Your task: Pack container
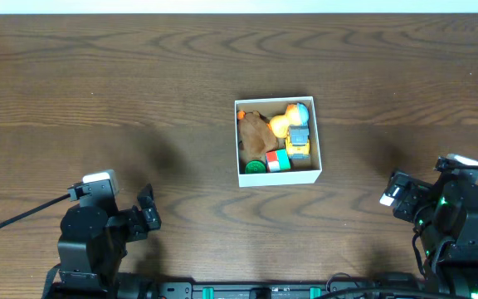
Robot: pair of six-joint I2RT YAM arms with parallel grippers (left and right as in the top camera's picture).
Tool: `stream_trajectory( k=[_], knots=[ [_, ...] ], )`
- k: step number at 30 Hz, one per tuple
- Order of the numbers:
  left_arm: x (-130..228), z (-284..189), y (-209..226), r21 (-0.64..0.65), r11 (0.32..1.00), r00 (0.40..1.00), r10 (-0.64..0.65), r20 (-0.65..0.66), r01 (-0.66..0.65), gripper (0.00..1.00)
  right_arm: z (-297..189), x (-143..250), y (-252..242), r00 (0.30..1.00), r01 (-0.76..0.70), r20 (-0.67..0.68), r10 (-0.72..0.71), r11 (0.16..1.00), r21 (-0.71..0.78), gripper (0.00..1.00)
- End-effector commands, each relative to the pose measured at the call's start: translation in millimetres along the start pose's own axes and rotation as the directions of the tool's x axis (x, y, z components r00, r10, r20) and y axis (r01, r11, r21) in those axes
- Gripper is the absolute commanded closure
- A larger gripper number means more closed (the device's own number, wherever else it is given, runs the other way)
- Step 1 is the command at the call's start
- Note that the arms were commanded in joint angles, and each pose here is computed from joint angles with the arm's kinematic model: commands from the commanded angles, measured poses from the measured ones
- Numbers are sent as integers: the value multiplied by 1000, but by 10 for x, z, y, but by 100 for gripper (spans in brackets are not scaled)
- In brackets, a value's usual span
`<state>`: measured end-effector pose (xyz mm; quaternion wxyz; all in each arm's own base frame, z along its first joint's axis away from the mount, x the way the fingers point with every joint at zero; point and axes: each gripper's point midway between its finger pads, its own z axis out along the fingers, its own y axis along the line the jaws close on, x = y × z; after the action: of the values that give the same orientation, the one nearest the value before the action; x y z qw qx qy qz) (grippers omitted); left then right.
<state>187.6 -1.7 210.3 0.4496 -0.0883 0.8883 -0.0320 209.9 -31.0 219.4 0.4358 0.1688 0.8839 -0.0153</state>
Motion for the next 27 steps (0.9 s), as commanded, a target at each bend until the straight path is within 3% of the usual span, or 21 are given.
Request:
stream_trajectory(
  k=[1,11,17,27],
  knots=[
    [10,13,22,-14,1000,1000,-7,-4,7,2,7,32,17,1000,-11,-9,11,1000,-8,1],
    [10,13,22,-14,1000,1000,-7,-4,7,2,12,60,68,1000,8,-19,-9,999,-37,1],
    [10,13,22,-14,1000,1000,-7,-4,7,2,17,-137,268,972,159,196,-130,977,-140,1],
    [10,13,22,-14,1000,1000,-7,-4,7,2,57,-160,518,823,229,568,-24,928,-293,1]
  ],
)
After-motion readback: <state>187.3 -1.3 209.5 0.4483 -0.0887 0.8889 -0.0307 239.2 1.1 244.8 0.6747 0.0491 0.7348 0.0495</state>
